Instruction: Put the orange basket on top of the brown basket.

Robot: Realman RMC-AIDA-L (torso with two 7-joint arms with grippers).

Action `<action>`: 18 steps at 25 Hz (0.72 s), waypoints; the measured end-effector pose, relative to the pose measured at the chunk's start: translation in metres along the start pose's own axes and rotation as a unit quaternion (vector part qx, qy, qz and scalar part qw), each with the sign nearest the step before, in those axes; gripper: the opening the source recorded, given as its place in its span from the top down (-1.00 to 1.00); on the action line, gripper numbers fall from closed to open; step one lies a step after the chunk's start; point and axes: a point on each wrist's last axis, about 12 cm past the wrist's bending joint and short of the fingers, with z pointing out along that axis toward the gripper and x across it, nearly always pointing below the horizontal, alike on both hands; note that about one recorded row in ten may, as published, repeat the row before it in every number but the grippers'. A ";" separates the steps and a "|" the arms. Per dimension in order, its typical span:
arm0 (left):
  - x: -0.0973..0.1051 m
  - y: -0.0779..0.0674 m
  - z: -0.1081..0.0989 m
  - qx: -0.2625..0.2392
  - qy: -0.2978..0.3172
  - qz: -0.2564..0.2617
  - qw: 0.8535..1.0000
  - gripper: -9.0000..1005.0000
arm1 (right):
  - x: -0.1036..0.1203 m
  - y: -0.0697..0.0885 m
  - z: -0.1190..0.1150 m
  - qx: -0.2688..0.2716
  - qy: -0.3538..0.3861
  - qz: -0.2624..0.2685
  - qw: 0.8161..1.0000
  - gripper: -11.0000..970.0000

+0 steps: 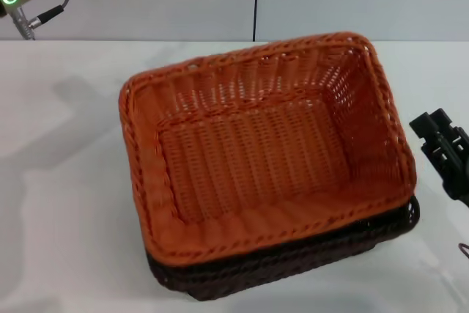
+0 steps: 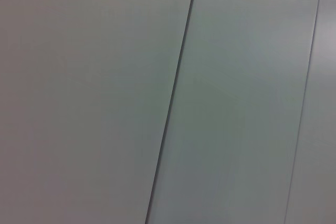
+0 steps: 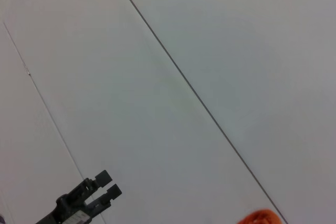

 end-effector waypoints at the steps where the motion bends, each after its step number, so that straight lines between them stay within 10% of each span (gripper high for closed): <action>1: 0.001 -0.001 0.001 0.001 0.000 -0.001 1.000 -0.67 | -0.002 -0.002 -0.001 0.001 0.001 0.000 1.000 0.34; 8: 0.004 -0.003 0.000 -0.001 -0.008 -0.010 1.000 -0.66 | -0.049 -0.037 -0.005 0.018 -0.017 -0.042 0.999 -0.21; 18: 0.019 0.005 -0.046 -0.048 -0.098 -0.024 0.994 -0.66 | -0.155 -0.100 0.005 0.131 -0.020 -0.168 0.977 -0.43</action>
